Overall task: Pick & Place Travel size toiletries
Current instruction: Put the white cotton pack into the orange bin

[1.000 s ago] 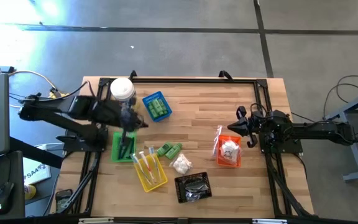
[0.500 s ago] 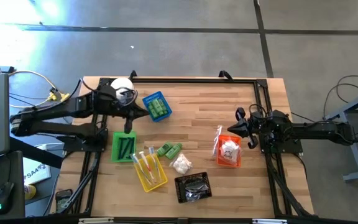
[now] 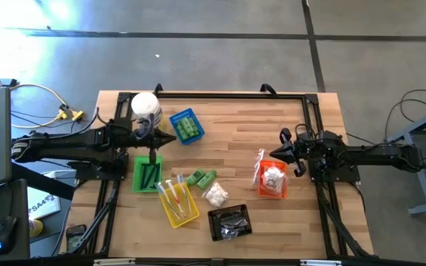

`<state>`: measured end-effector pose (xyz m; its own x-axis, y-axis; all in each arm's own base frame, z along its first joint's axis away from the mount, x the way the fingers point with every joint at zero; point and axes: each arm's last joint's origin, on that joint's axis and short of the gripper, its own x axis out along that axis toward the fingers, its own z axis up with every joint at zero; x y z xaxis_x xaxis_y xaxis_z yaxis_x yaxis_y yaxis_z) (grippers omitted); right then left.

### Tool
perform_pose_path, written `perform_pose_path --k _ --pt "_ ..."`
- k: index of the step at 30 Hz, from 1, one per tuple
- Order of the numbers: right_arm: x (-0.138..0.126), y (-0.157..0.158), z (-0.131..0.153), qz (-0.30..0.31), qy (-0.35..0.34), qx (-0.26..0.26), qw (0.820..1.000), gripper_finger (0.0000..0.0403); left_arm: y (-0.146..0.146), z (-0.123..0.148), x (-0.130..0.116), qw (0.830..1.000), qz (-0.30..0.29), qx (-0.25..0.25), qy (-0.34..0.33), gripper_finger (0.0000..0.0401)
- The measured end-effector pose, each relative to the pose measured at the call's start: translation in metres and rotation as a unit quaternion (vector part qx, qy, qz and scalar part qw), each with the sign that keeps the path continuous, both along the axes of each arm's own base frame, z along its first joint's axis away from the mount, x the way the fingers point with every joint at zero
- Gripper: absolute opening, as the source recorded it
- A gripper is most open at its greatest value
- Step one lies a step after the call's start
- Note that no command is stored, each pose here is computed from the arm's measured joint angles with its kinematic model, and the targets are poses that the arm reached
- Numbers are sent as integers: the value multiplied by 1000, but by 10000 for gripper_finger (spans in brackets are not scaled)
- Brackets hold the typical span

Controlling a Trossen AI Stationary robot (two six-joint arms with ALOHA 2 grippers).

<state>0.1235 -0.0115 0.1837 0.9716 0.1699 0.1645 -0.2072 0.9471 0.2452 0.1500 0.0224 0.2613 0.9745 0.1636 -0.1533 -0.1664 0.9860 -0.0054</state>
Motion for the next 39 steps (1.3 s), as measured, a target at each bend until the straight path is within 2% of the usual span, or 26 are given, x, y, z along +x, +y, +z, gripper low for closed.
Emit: perform_pose_path --k 6,12,16,22,24,32,37,39 --pt "0 -1 0 -24 -2 4 1000 3 0 -32 -2 1000 14 -8 -2 0" --pt "10 -8 11 -108 32 0 994 3 0 -48 -4 1000 16 -11 18 0" --pt "30 -13 31 -139 91 -18 986 3 0 -50 -4 1000 12 9 24 0" --pt "73 -21 49 -141 193 -82 968 3 0 -49 -4 999 9 30 22 0" --pt "91 -24 49 -134 222 -111 959 3 0 -49 -4 999 8 32 22 0" --pt "169 -34 50 -60 326 -123 935 3 0 -47 -3 999 8 34 9 0" --pt "199 -36 44 -2 335 -112 936 3 0 -47 -3 999 3 32 11 0" --pt "207 -30 40 40 349 -120 928 3 0 -48 -3 999 0 31 15 0"
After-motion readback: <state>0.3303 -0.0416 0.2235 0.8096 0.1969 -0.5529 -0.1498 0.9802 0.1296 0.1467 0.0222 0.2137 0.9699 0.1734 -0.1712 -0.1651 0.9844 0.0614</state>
